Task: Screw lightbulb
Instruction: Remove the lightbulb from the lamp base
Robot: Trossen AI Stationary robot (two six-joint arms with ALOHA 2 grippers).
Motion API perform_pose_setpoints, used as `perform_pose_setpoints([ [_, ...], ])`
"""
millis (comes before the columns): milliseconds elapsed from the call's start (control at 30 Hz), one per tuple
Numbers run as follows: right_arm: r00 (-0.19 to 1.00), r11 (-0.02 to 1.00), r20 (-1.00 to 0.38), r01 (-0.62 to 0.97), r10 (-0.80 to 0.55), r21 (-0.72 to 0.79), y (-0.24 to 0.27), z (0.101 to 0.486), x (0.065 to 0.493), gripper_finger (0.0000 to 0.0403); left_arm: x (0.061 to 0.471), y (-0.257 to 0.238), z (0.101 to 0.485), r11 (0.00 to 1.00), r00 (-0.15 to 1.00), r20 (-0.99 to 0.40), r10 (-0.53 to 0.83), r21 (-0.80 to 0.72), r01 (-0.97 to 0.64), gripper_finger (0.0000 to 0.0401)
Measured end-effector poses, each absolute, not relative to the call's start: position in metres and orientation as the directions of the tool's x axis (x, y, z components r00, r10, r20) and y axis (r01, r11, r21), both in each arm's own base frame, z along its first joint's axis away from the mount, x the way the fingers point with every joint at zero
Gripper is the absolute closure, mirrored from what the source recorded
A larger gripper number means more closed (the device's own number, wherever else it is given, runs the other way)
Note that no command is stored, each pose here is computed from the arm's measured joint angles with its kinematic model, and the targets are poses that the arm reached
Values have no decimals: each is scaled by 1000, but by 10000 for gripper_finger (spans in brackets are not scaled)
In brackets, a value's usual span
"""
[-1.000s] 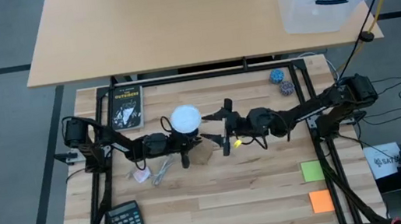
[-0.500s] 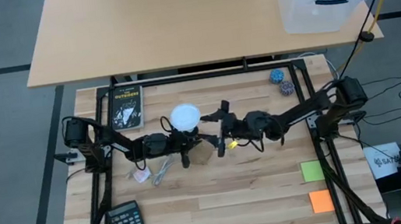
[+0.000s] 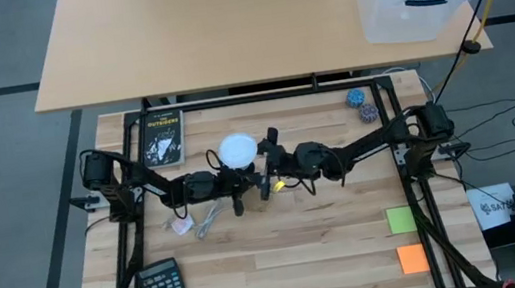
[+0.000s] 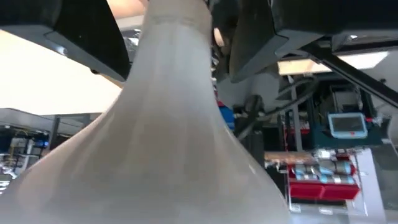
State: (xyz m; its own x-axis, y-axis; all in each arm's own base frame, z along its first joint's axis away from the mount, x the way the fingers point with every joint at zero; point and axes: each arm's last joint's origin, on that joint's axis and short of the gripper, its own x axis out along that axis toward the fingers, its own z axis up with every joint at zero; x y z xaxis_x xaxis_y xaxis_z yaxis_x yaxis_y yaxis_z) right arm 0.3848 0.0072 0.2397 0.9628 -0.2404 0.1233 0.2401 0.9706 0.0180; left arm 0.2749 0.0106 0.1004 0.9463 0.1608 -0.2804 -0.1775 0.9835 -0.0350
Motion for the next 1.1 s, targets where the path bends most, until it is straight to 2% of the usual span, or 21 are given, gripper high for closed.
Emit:
perform_pose_setpoints([
  [167, 963, 969, 121, 245, -241, -15, 7, 245, 390, 165, 275, 11, 100, 984, 946, -281, 161, -35, -177, 370],
  [400, 974, 980, 108, 201, -200, 4, 1, 245, 391, 259, 275, 10, 100, 987, 949, -282, 138, -34, -154, 370],
  [633, 990, 995, 104, 101, -99, -12, -4, 244, 392, 261, 275, 8, 100, 997, 957, -286, 52, -33, -64, 370],
  [1100, 954, 956, 84, -282, 288, -79, -35, 244, 388, 258, 275, 1, 100, 980, 939, -278, -201, -74, 187, 370],
])
